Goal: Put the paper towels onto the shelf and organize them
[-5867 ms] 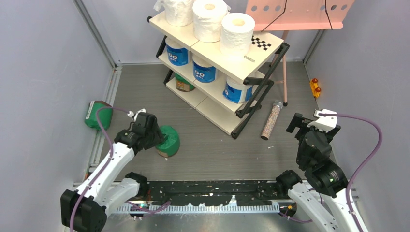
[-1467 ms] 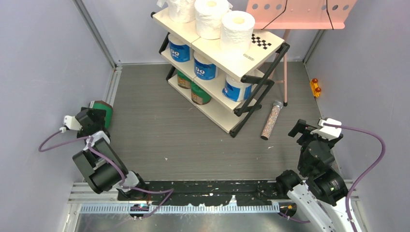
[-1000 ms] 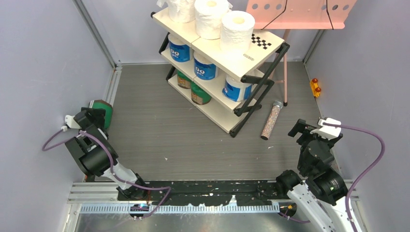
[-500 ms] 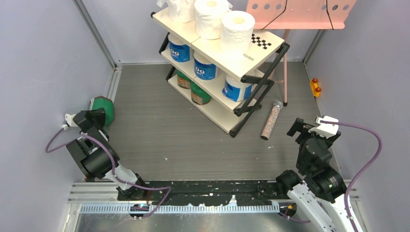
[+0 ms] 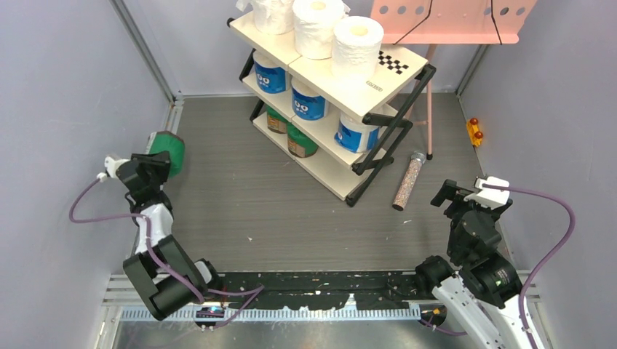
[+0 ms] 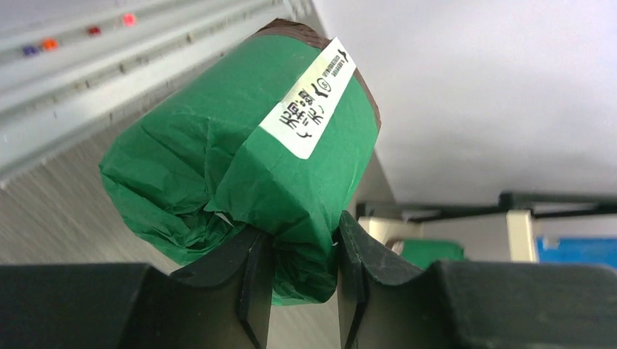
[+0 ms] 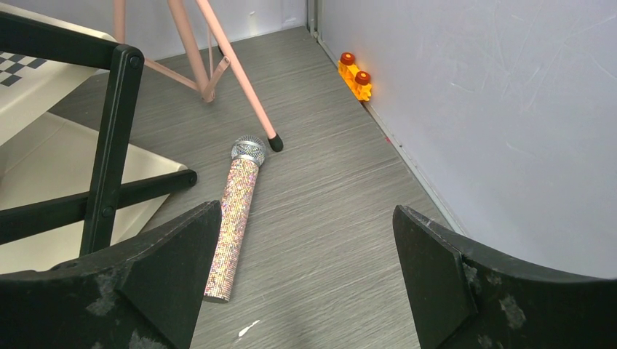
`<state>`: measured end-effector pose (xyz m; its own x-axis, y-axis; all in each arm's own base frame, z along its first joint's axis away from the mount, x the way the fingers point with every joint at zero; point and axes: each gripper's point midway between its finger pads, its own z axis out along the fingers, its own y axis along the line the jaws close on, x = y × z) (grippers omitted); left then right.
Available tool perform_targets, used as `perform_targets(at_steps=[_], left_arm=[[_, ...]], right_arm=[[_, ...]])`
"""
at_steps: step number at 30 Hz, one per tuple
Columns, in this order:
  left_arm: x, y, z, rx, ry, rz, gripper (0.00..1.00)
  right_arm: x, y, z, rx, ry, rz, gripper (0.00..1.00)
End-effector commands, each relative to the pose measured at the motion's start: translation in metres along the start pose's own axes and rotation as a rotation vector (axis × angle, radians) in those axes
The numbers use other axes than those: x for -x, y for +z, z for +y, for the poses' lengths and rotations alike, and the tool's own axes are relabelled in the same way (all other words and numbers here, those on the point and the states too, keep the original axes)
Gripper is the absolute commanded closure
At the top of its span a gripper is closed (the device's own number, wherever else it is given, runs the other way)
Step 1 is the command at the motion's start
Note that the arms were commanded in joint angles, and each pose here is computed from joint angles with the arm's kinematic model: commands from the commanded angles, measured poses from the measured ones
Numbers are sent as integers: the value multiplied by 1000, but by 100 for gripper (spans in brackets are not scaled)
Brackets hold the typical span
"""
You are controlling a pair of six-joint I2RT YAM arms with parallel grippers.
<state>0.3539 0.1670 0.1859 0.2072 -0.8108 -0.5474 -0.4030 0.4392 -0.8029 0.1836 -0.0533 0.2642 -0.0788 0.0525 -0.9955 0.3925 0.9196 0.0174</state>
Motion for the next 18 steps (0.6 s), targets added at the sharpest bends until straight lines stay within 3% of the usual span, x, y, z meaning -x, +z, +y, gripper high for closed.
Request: perform_targets(at_steps=[1, 11, 12, 18], left_arm=[[-27, -25, -27, 1, 128, 151, 88], [-99, -95, -53, 35, 405, 583, 90], [-113, -114, -58, 42, 485, 670, 90], [-139, -155, -65, 47, 654, 876, 90]], right_arm=[[10, -1, 3, 23, 32, -40, 5], [12, -2, 7, 51, 43, -52, 5], [12, -3, 7, 53, 45, -54, 5], [13, -3, 6, 55, 52, -60, 5]])
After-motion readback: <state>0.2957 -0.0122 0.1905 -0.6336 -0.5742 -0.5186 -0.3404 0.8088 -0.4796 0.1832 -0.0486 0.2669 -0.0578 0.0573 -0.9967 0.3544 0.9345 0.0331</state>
